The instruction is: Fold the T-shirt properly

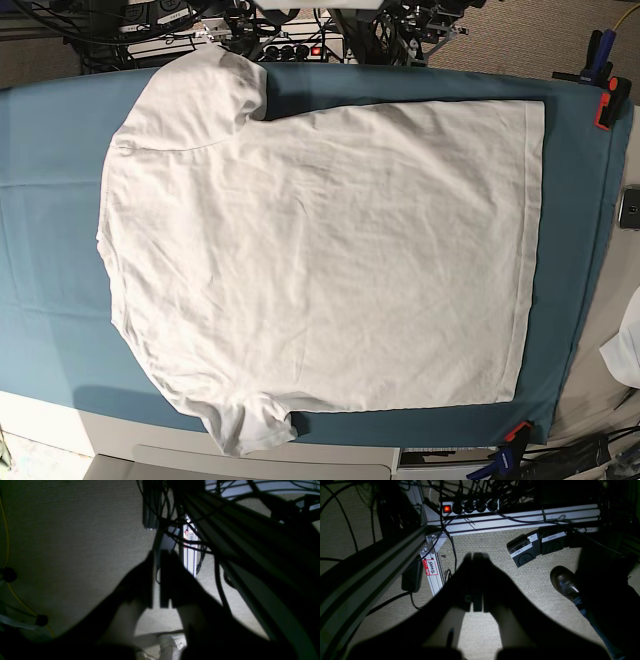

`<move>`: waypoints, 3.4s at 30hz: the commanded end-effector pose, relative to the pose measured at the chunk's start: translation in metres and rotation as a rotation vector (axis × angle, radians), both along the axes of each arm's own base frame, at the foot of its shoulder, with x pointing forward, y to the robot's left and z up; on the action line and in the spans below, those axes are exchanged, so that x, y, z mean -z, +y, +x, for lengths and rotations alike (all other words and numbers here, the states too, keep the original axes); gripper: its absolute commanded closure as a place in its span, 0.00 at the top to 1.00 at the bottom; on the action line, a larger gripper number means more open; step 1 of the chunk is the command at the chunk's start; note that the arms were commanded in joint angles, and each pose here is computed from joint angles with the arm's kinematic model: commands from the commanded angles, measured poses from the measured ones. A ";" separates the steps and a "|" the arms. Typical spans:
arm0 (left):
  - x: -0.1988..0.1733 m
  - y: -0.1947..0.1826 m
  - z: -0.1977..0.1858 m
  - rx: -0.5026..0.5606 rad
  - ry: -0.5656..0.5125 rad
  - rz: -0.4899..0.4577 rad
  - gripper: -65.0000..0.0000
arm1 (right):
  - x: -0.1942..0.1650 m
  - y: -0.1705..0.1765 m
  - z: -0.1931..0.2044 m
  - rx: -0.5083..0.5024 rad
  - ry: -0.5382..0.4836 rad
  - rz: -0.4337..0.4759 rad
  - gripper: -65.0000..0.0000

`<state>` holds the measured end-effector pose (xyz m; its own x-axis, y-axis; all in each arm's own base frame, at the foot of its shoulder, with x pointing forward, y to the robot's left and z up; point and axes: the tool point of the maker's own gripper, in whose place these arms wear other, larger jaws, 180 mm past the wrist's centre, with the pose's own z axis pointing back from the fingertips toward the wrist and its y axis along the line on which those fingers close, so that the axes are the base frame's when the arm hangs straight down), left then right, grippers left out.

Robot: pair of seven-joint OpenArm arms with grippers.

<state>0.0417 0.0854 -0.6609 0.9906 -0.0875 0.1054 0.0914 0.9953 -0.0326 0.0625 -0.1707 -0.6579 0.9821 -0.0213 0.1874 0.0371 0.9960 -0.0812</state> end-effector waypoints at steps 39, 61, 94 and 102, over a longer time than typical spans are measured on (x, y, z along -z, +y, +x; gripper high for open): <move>-0.013 0.077 -0.039 -0.046 0.053 0.151 0.04 | -0.013 -0.067 -0.045 -0.015 0.052 -0.120 0.00; -0.179 0.099 -0.087 0.287 -0.163 0.102 0.04 | -0.171 -0.109 -0.093 -0.013 -0.197 -0.079 0.00; -0.271 0.082 0.000 0.353 -0.430 0.075 0.04 | -0.333 -0.181 0.081 0.814 -1.030 0.571 0.00; -0.272 0.085 0.004 0.385 -0.444 0.107 0.04 | -0.329 -0.117 0.106 0.474 -1.000 0.646 0.00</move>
<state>0.0449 0.1717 -0.3934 0.7595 -0.4610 0.4589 0.4249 0.8858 0.1867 0.1659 -0.2817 -0.3407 0.3248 -0.6926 0.6441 0.1789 0.7137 0.6772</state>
